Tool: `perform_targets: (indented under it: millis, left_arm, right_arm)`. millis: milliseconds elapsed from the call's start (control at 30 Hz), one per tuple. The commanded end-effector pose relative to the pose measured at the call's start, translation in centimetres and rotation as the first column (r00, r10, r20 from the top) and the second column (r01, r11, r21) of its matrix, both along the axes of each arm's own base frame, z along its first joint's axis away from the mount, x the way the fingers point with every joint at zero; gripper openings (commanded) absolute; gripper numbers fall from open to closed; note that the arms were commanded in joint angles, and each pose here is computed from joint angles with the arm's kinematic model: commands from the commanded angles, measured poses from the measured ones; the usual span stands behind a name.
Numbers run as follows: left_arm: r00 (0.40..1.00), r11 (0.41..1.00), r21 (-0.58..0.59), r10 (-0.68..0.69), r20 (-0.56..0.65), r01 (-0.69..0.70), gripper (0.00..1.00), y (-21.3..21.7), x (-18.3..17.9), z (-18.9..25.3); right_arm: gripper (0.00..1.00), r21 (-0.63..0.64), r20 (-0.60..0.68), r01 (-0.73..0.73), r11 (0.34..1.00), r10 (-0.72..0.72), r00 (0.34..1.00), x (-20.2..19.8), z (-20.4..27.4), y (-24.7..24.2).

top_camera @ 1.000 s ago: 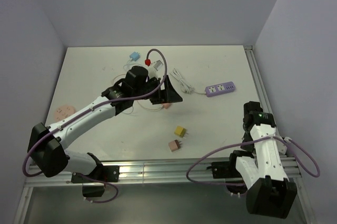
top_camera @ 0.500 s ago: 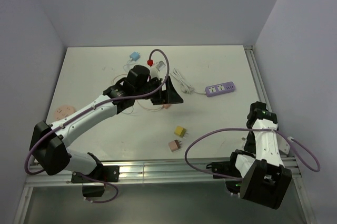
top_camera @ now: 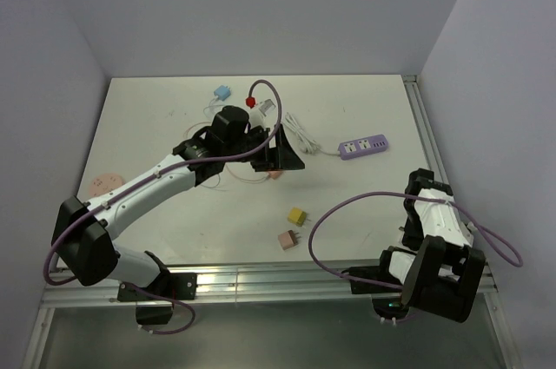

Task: Insert the plug

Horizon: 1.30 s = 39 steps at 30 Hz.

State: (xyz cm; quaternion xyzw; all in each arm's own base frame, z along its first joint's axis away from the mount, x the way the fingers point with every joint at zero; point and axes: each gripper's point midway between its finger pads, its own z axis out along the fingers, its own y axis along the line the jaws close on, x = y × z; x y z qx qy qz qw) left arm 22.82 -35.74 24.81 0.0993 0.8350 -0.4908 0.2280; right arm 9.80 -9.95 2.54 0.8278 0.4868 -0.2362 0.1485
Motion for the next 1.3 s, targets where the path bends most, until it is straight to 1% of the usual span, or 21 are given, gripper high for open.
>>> perform_targets:
  millis: [0,200,267,300,333,367,500,567,633,733,767,800,833,867,900,933,967,1033,1100,1200,1267]
  left_arm:
    - [0.997,0.998,-0.059,-0.029,0.068,0.033,0.8,-1.0,0.3,2.2]
    - [0.997,0.998,-0.059,-0.03,0.068,0.034,0.8,-1.1,0.4,1.6]
    - [0.997,0.998,-0.06,-0.031,0.065,0.035,0.8,-1.1,0.4,1.4]
    - [0.997,0.998,-0.061,-0.03,0.065,0.034,0.8,-1.1,0.3,1.4]
    - [0.997,0.998,-0.061,-0.03,0.069,0.034,0.8,-1.1,0.4,1.4]
    - [0.997,0.998,-0.06,-0.031,0.071,0.035,0.8,-1.0,0.3,1.3]
    - [0.995,0.998,-0.047,-0.03,0.092,0.034,0.8,-0.6,0.3,1.3]
    - [0.994,0.998,-0.049,-0.028,0.104,0.033,0.8,-0.4,0.3,1.6]
    - [0.993,0.999,-0.042,-0.026,0.114,0.031,0.8,0.0,0.4,1.7]
    - [0.993,0.998,-0.05,-0.018,0.119,0.024,0.8,0.7,0.9,2.0]
    - [0.993,0.998,-0.057,-0.022,0.115,0.029,0.8,0.9,0.8,1.8]
    - [0.993,0.998,-0.065,-0.02,0.115,0.028,0.8,1.2,1.0,1.8]
    - [0.995,0.998,-0.064,-0.006,0.095,0.012,0.79,1.8,1.3,1.0]
    - [0.995,0.997,-0.08,-0.007,0.097,0.015,0.79,2.1,1.3,1.2]
    - [0.995,0.995,-0.103,0.011,0.104,0.0,0.79,2.3,1.9,1.4]
    - [0.994,0.992,-0.126,0.009,0.113,0.005,0.79,2.4,1.9,1.6]
    - [0.991,0.986,-0.162,-0.002,0.137,0.025,0.79,2.2,1.7,1.8]
    - [0.992,0.974,-0.218,-0.031,0.122,0.057,0.8,1.9,1.0,1.5]
    - [0.986,0.945,-0.304,-0.078,0.147,0.12,0.82,1.1,0.1,2.9]
    - [0.981,0.94,-0.313,-0.086,0.173,0.137,0.86,0.2,-0.2,2.6]
    - [0.98,0.946,-0.301,-0.067,0.189,0.122,0.92,-0.5,-0.1,2.5]
  right_arm:
    - [0.68,-0.039,-0.003,-0.007,0.999,0.007,1.0,0.3,0.2,-0.9]
    - [0.52,-0.022,-0.052,-0.037,0.999,0.036,0.998,0.4,-0.2,-1.0]
    - [0.43,-0.018,-0.062,-0.048,0.999,0.047,0.997,0.5,-0.2,-1.1]
    - [0.21,-0.02,-0.072,-0.051,0.999,0.049,0.996,0.5,-0.2,-1.1]
    - [0.08,-0.03,-0.076,-0.053,0.998,0.051,0.996,0.5,-0.1,-1.3]
    - [0.0,-0.032,-0.078,-0.059,0.998,0.057,0.995,0.6,0.2,-1.4]
    - [0.0,-0.095,-0.006,-0.116,0.989,0.116,0.993,2.7,3.2,-2.3]
    - [0.0,-0.164,0.037,-0.197,0.966,0.206,0.978,4.7,5.7,-2.5]
    - [0.0,-0.233,0.102,-0.3,0.925,0.33,0.938,7.1,8.1,-1.8]
    - [0.0,-0.292,0.205,-0.47,0.833,0.535,0.82,11.0,11.3,-0.3]
    - [0.0,-0.297,0.182,-0.596,0.746,0.657,0.732,12.0,12.0,0.8]
    - [0.0,-0.349,0.281,-0.654,0.671,0.741,0.61,14.9,13.6,2.6]
    - [0.0,-0.368,0.289,-0.692,0.621,0.784,0.549,15.8,14.2,3.5]
    - [0.0,-0.39,0.269,-0.758,0.523,0.852,0.45,16.6,15.2,5.0]
    - [0.0,-0.391,0.3,-0.805,0.446,0.889,0.347,17.9,15.7,7.0]
    - [0.0,-0.39,0.306,-0.832,0.395,0.908,0.287,18.3,16.2,8.1]
    - [0.0,-0.397,0.3,-0.871,0.29,0.938,0.175,19.2,16.8,10.2]
    - [0.0,-0.394,0.351,-0.905,0.16,0.936,0.012,19.6,17.6,13.6]
    - [0.0,-0.417,0.374,-0.907,0.058,0.92,-0.113,19.5,18.4,16.5]
    - [0.0,-0.474,0.45,-0.88,-0.029,0.851,-0.27,18.8,20.4,20.8]
    - [0.0,-0.502,0.498,-0.864,-0.052,0.799,-0.338,18.4,21.2,22.9]
